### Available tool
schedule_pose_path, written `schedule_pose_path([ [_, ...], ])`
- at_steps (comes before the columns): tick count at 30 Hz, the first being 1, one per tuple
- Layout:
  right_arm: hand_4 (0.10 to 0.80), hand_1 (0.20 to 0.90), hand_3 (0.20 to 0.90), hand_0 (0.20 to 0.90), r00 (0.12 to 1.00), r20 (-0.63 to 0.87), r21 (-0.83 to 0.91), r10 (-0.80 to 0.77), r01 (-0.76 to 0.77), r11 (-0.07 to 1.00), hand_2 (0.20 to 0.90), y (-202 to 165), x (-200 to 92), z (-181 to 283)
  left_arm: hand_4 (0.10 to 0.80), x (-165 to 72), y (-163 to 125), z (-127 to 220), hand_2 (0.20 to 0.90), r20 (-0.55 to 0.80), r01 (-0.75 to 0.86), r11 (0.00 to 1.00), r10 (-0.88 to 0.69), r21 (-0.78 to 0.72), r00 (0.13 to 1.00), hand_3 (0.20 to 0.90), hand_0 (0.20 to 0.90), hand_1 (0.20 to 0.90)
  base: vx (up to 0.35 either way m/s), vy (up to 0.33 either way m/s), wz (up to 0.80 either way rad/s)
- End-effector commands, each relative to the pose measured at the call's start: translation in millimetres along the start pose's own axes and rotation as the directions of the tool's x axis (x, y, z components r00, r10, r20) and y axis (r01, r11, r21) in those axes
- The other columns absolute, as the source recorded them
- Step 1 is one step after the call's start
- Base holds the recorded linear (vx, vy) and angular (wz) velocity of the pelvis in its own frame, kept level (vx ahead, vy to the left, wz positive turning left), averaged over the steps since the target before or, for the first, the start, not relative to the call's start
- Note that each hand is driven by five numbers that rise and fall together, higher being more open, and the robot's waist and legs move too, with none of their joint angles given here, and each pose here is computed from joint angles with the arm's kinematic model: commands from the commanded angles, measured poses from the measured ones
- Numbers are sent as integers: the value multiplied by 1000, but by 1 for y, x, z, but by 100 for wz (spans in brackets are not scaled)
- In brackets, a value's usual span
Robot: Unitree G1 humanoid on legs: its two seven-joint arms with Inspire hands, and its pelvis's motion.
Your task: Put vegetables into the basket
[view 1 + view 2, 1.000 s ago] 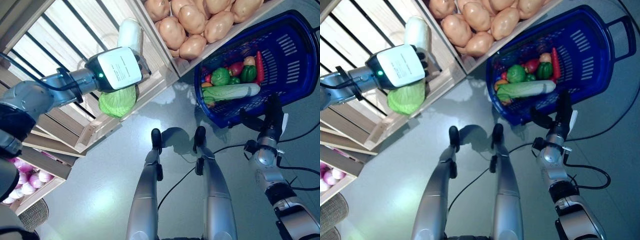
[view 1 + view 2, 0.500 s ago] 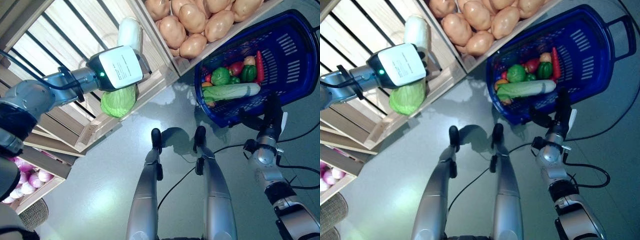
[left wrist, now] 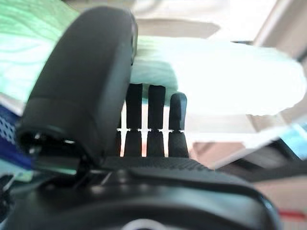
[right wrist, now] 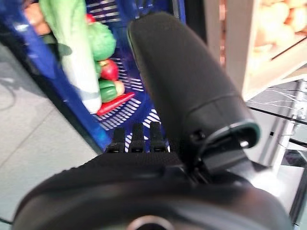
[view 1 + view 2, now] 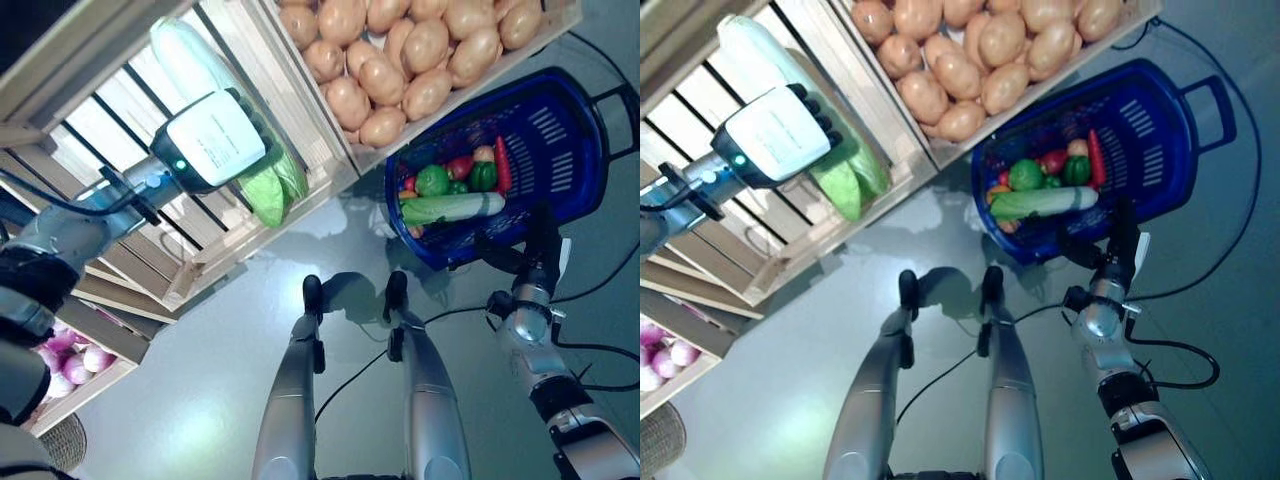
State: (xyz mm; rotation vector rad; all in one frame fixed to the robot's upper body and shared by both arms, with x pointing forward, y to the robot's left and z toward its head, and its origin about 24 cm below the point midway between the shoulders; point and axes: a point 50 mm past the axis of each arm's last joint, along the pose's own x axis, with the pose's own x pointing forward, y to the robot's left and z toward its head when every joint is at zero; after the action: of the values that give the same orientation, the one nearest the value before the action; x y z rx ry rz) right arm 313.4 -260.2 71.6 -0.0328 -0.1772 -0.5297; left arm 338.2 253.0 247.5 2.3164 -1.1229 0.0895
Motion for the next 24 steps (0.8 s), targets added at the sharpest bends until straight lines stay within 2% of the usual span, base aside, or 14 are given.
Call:
schedule_pose_path([
  [1, 800, 900, 900, 900, 989, 126, 96, -76, 64, 993, 900, -19, 7, 29, 400, -1, 43, -48, 300, -164, -267, 957, 283, 114, 945, 300, 300, 300, 69, -20, -6],
  [5, 800, 900, 900, 900, 993, 88, 93, -80, 72, 993, 900, -23, -1, 17, 400, -11, 50, -50, 300, -272, -381, 924, 372, 19, 888, 300, 300, 300, 73, -19, -1],
  [6, 800, 900, 900, 900, 994, 75, 88, -84, 77, 993, 900, -25, -5, 12, 400, -17, 53, -50, 300, -334, -433, 901, 396, -42, 856, 300, 300, 300, 98, -25, 2],
  [9, 800, 900, 900, 900, 995, 38, 95, -97, 94, 991, 900, -28, -16, 1, 400, -31, 53, -40, 300, -508, -573, 803, 429, -165, 747, 300, 300, 300, 119, -45, -3],
  [10, 800, 900, 900, 900, 994, 23, 102, -107, 105, 989, 900, -29, -21, -5, 400, -38, 49, -30, 300, -592, -654, 726, 436, -213, 678, 300, 300, 300, 154, -69, 8],
  [12, 800, 900, 900, 900, 993, 3, 102, -115, 114, 988, 900, -30, -28, -11, 400, -48, 45, -12, 300, -677, -720, 639, 406, -270, 614, 300, 300, 300, 155, -65, 17],
  [13, 800, 900, 900, 900, 993, -17, 100, -119, 120, 988, 900, -30, -35, -17, 400, -57, 43, 3, 300, -769, -793, 518, 346, -321, 537, 300, 300, 300, 165, -50, 14],
  [14, 800, 900, 900, 900, 991, -34, 100, -126, 128, 987, 900, -30, -39, -20, 400, -60, 42, 17, 300, -803, -821, 461, 315, -336, 505, 300, 300, 300, 220, -53, 14],
  [17, 800, 900, 900, 900, 990, -73, 74, -118, 124, 990, 900, -27, -52, -30, 400, -62, 45, 43, 300, -881, -888, 233, 176, -396, 439, 300, 300, 300, 169, -20, 17],
  [18, 800, 900, 900, 900, 990, -74, 69, -118, 123, 990, 900, -27, -52, -30, 400, -63, 46, 43, 300, -886, -893, 213, 164, -398, 434, 300, 300, 300, 164, 1, 22],
  [19, 800, 900, 900, 900, 989, -94, 59, -113, 118, 991, 900, -25, -57, -34, 400, -64, 48, 47, 300, -918, -920, 15, 60, -391, 391, 300, 300, 300, 156, 6, 15],
  [21, 800, 900, 900, 900, 988, -114, 50, -103, 109, 993, 900, -24, -63, -39, 400, -64, 47, 54, 300, -915, -903, -204, -62, -379, 398, 300, 300, 300, 185, 8, 16],
  [24, 800, 900, 900, 900, 990, -129, 34, -58, 63, 997, 900, -20, -69, -43, 400, -68, 37, 70, 300, -872, -801, -552, -245, -234, 424, 300, 300, 300, 154, 7, 17],
])
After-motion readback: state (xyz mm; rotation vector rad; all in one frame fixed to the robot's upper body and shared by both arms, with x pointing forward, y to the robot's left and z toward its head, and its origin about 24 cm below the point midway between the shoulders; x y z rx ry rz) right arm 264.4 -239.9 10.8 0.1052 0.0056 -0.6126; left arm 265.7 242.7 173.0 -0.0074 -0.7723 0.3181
